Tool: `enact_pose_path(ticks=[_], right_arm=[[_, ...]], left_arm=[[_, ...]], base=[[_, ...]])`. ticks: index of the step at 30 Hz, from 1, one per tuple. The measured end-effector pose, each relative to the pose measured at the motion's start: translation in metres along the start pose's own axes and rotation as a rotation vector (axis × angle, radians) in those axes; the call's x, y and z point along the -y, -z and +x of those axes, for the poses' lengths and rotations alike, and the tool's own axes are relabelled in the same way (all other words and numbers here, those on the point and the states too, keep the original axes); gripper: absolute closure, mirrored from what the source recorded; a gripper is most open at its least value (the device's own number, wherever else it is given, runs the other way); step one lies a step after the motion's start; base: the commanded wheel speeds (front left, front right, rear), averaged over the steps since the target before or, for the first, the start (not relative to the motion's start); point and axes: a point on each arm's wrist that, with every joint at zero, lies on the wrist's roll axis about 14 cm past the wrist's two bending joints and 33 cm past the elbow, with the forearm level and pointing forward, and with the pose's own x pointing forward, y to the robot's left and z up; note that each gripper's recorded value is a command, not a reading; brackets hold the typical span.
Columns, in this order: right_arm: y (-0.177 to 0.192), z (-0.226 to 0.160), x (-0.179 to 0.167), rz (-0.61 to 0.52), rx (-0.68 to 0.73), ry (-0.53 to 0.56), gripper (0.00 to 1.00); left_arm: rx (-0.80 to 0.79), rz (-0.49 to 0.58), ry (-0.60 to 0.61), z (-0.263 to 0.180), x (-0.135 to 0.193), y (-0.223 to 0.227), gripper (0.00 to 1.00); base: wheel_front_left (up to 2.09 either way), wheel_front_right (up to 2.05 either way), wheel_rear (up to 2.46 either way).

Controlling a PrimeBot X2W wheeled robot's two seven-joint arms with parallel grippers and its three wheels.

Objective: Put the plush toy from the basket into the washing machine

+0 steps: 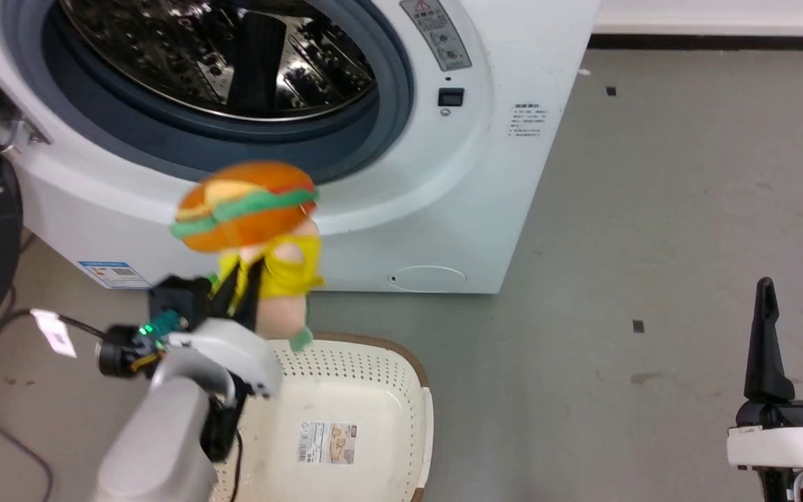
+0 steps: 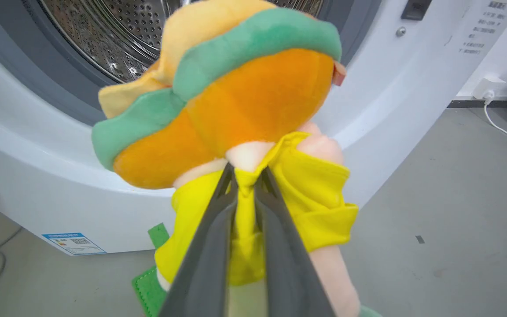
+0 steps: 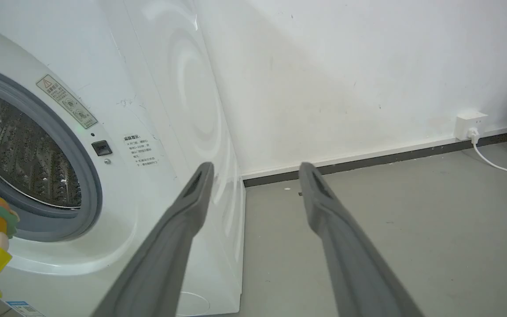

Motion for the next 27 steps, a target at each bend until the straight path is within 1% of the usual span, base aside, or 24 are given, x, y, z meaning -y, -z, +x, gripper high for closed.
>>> enact_pose_path(ticks=[7,15,18,19,25,26,27], right_arm=[[0.009,0.009,0.012,-0.007,-0.013,0.035,0.0],[0.031,0.027,0.034,-0.016,-0.044,0.093,0.0],[0.044,0.032,0.044,-0.024,-0.067,0.116,0.0],[0.048,0.035,0.047,-0.027,-0.073,0.123,0.0],[0.071,0.041,0.066,-0.05,-0.113,0.169,0.0],[0.081,0.041,0.076,-0.067,-0.138,0.191,0.0],[0.084,0.041,0.079,-0.071,-0.144,0.197,0.0]], left_arm=[[0.098,0.033,-0.024,0.05,-0.015,-0.038,1.0],[0.147,0.06,-0.064,0.125,-0.036,-0.055,1.0],[0.178,0.015,-0.085,0.156,-0.044,-0.063,1.0],[0.185,0.016,-0.087,0.167,-0.045,-0.064,1.0],[0.174,0.049,-0.101,0.221,-0.054,-0.053,1.0],[0.152,0.05,-0.108,0.244,-0.055,-0.041,1.0],[0.142,0.05,-0.11,0.25,-0.055,-0.035,1.0]], base=[[0.0,0.0,0.0],[0.0,0.0,0.0],[0.0,0.0,0.0],[0.0,0.0,0.0],[0.0,0.0,0.0],[0.0,0.0,0.0],[0.0,0.0,0.0]])
